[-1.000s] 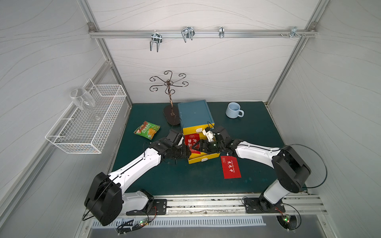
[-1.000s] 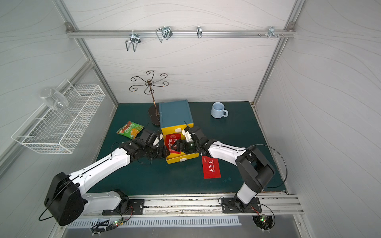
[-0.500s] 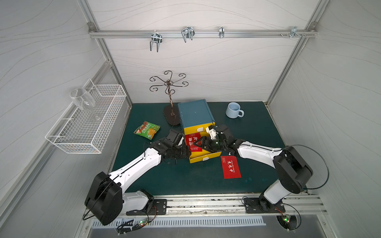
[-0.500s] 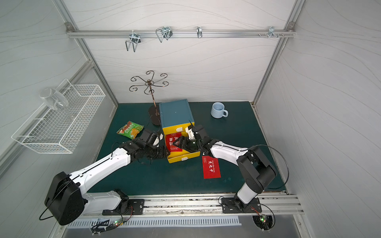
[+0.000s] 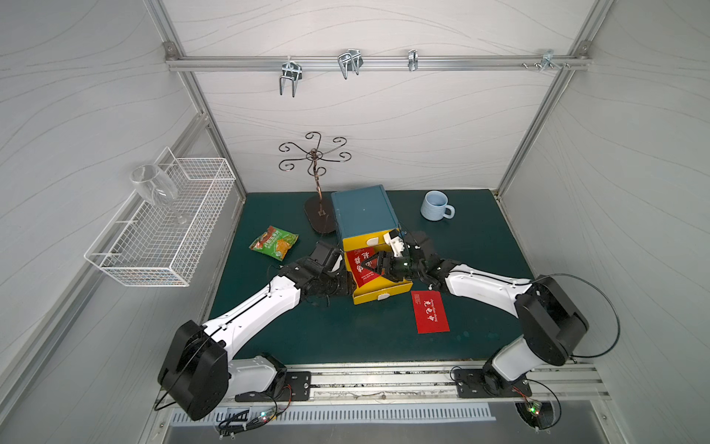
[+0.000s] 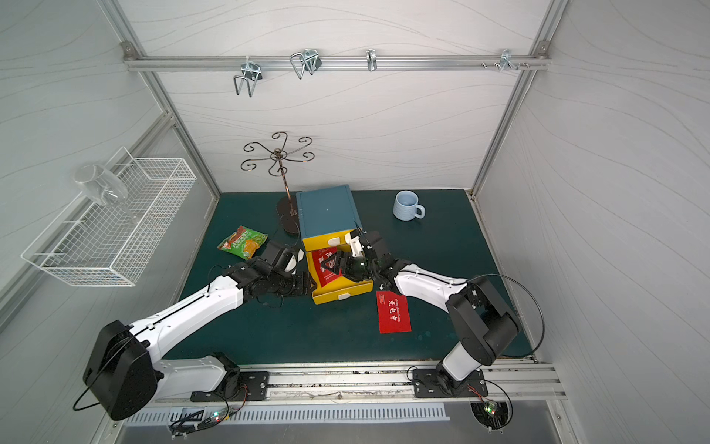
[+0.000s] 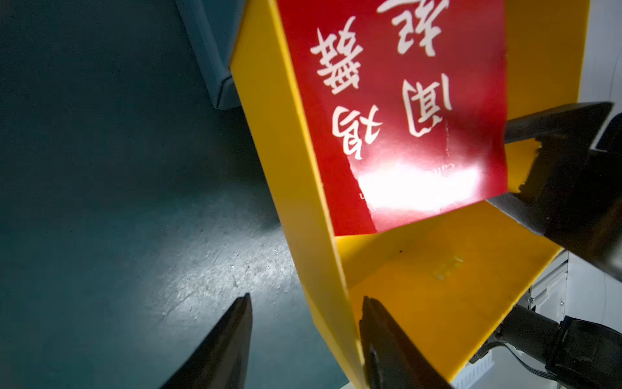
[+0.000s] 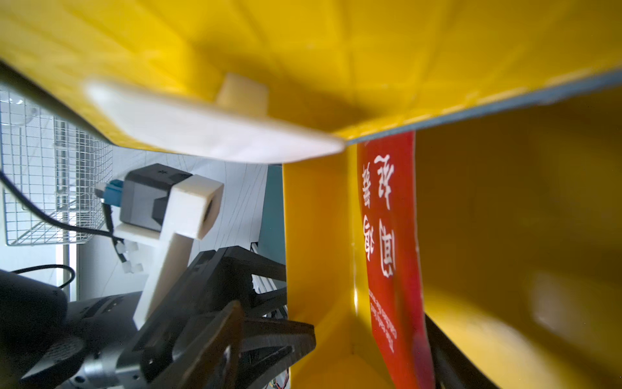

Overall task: Take the postcards out of the drawer
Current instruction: Pick up the postcard from the drawer.

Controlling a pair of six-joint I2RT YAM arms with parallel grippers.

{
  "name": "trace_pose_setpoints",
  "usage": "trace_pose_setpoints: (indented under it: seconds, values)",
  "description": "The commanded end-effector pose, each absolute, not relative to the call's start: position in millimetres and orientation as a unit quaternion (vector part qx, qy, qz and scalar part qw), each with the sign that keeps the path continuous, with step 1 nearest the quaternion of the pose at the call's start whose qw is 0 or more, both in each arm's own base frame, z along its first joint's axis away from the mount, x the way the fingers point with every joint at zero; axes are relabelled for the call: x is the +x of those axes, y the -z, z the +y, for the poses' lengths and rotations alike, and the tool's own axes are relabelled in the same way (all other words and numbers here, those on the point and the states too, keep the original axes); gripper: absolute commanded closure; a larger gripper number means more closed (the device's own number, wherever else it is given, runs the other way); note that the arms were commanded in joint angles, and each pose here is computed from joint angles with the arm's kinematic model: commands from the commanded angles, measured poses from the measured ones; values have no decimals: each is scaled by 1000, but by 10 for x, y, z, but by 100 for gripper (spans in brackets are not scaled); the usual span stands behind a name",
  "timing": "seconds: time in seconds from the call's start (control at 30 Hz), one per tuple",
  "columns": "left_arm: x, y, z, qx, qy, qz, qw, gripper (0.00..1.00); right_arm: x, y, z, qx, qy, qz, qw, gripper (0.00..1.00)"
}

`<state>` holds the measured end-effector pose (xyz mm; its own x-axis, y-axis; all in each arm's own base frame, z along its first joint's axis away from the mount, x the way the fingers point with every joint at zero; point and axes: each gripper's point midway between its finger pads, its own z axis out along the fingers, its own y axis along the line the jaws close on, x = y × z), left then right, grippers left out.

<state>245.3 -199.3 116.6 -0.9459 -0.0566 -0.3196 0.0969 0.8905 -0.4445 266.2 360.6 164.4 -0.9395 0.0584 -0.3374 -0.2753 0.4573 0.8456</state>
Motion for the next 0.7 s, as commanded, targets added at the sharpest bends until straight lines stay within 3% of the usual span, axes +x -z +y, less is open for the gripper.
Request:
trace_pose_setpoints:
  seconds: [0.0, 0.37, 0.67]
  values:
    - [2579, -1329, -2097, 18, 253, 949, 190, 43, 2698, -1831, 3599, -74, -532, 822, 189, 32]
    - [2579, -1326, -2093, 16, 252, 949, 190, 43, 2719, -1679, 3541, -60, -501, 845, 178, 73]
    - [2593, -1366, -2084, 17, 249, 948, 196, 37, 2717, -1653, 3519, -64, -487, 853, 176, 96]
